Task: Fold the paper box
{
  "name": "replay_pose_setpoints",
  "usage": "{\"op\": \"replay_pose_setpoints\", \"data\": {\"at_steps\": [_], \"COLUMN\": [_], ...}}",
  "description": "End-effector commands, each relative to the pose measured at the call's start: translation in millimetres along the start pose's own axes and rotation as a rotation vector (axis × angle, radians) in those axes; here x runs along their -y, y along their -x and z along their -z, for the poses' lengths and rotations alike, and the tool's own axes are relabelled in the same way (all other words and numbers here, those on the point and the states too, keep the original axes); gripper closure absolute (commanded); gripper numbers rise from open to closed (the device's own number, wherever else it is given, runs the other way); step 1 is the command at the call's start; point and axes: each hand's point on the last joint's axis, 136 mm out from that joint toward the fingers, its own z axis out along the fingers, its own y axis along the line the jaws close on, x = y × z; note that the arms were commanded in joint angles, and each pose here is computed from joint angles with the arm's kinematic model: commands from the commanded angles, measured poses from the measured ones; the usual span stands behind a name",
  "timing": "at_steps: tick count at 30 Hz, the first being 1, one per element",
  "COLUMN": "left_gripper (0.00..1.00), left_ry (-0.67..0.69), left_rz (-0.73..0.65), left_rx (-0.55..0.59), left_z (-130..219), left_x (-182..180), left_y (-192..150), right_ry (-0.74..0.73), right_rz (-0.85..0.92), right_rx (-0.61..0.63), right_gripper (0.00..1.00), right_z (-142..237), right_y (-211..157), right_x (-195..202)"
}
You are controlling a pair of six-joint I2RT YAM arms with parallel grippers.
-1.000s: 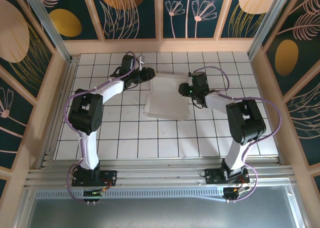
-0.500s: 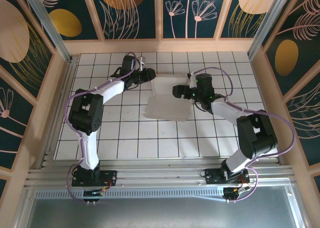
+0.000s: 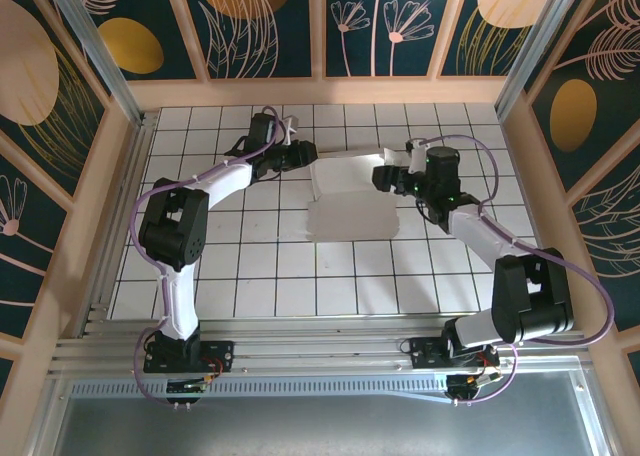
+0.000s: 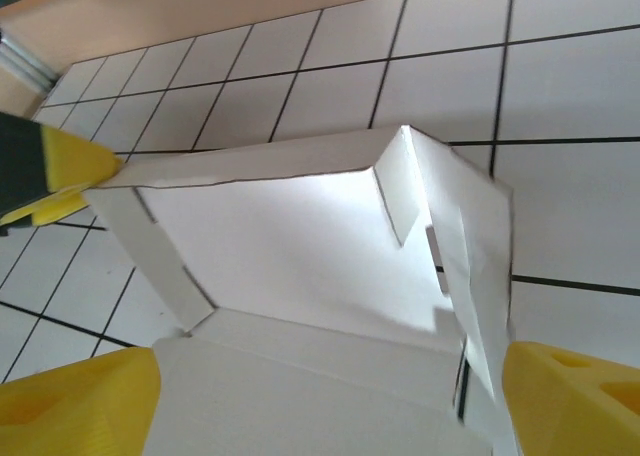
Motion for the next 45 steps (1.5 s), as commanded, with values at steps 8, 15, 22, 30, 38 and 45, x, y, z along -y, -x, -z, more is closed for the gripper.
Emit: {"op": "replay_pose_setpoints", "data": {"at_steps": [8,15,22,30,38,45], "left_gripper": [0.65,0.65,0.60,0.41,0.36,0.39], "left_ry": [-0.047,-0.048,-0.016,0.127,0.097,0.180], "left_rz": [-0.047,-0.048,-0.030,0.068,0.150,0.207], "left_rx": [0.008,0.009,0.018,0.083,0.016,-0.015], "left_z": [10.1,11.5,21.8,65.4,46.5,38.4], "left_x": [20.0,22.6,23.7,16.5,9.8,-2.8], "left_y": [4.4,5.3,7.1,4.5,-12.6,-36.0], "right_ry": [-0.110,-0.261,-0.133,0.014,0.132,0.203], "right_rz": [0.004,-0.006,0.111,0.243,0.293,0.312], "right_rx": [0.095,-0.007,-0.147,-0.145,-0.170,-0.189], "right_gripper": [0.17,0.28,0.29,0.30,0.31,0.33], "right_z": [29.6,-1.2,-45.9,-49.6,-52.0,-54.8], "right_y": [25.8,22.5,-1.3,-13.5,-26.9,-37.5], "right_x": [62.4,150.2,131.3,104.4,79.1,61.5]}}
